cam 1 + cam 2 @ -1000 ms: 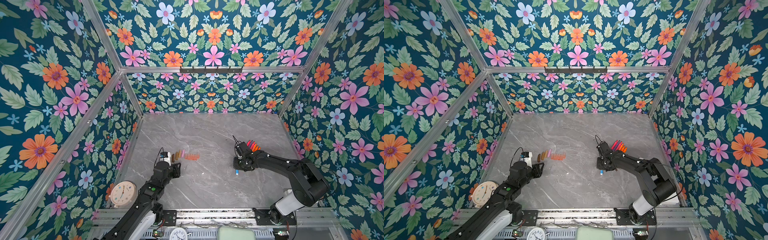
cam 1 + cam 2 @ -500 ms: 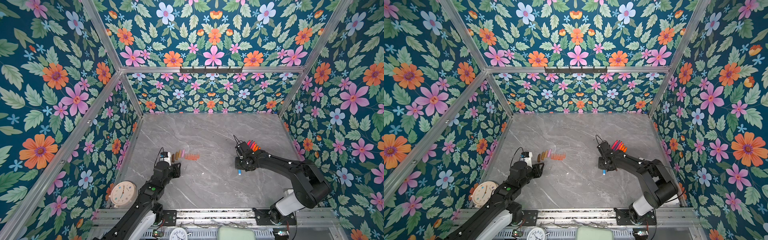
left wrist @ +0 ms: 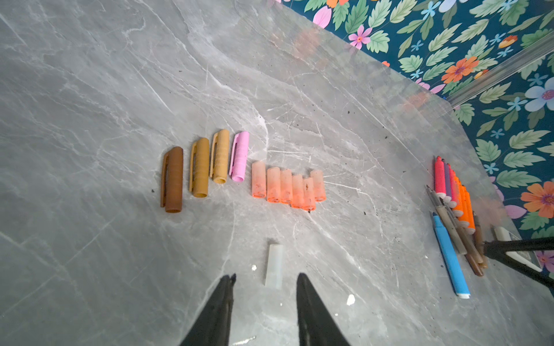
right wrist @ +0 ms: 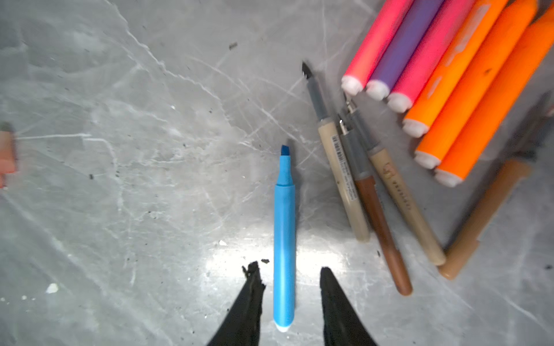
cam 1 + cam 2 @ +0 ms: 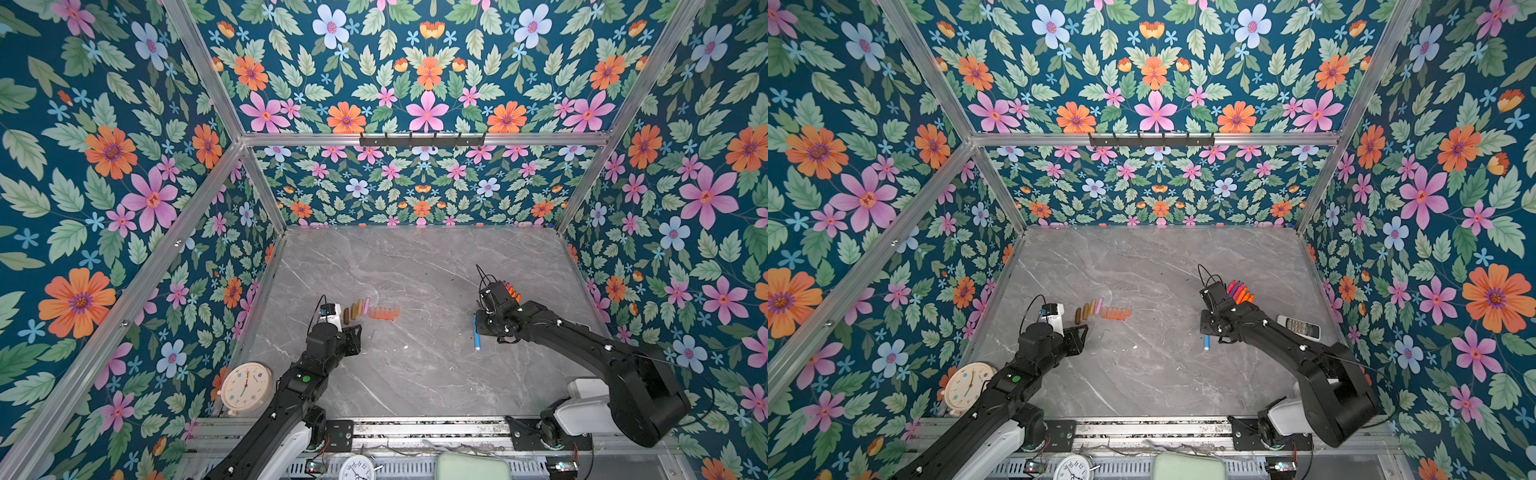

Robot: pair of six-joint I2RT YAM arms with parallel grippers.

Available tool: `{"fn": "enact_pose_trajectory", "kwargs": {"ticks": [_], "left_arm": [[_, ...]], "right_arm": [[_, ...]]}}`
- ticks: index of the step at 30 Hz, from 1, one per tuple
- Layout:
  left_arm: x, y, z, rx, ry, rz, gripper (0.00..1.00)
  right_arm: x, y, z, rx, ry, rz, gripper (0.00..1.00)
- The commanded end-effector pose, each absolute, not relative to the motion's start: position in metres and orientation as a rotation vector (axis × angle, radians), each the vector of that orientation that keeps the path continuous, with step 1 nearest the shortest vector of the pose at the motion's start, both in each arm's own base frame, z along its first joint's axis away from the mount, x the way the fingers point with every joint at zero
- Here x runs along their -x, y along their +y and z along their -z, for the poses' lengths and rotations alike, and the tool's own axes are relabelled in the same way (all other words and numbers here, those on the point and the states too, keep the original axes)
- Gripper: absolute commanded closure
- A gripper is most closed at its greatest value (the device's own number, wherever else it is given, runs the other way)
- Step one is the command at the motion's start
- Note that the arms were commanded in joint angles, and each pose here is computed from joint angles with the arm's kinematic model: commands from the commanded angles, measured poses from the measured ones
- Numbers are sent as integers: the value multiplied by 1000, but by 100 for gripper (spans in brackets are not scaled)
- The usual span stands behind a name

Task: Remove pen caps from pens
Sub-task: Place the pen at the center of the table, then reset both arms

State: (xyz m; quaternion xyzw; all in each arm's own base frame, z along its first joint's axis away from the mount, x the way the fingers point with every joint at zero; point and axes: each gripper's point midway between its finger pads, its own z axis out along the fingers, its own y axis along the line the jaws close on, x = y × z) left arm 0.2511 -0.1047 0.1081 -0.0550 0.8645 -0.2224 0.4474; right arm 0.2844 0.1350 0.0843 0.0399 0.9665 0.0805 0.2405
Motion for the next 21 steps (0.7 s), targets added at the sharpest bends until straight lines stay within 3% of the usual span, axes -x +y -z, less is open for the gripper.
{"fn": "enact_pose_trajectory", "kwargs": {"ticks": [1,7,8,11,13,18,21], "left_arm": [[-252,-101,-118,142,2094,543,62],[-251,-88,-136,187,1980,521,55],[-253,-85,-139,195,1958,501,48],[-258,-55,-145,348,1910,366,17],[-259,-33,-148,463,1882,262,1],[-261,-12,-177,520,1770,160,0],[-260,0,-192,522,1658,104,0]], "right_arm": [[-284,120,-111,-109,2542,-174,66],[-271,92,-182,-138,2243,-203,66],[-267,87,-192,-143,2197,-206,64],[-253,71,-205,-157,2115,-190,63],[-244,61,-207,-178,2084,-177,55],[-223,45,-209,-211,2008,-195,10],[-219,38,-210,-220,1962,-179,1]]}}
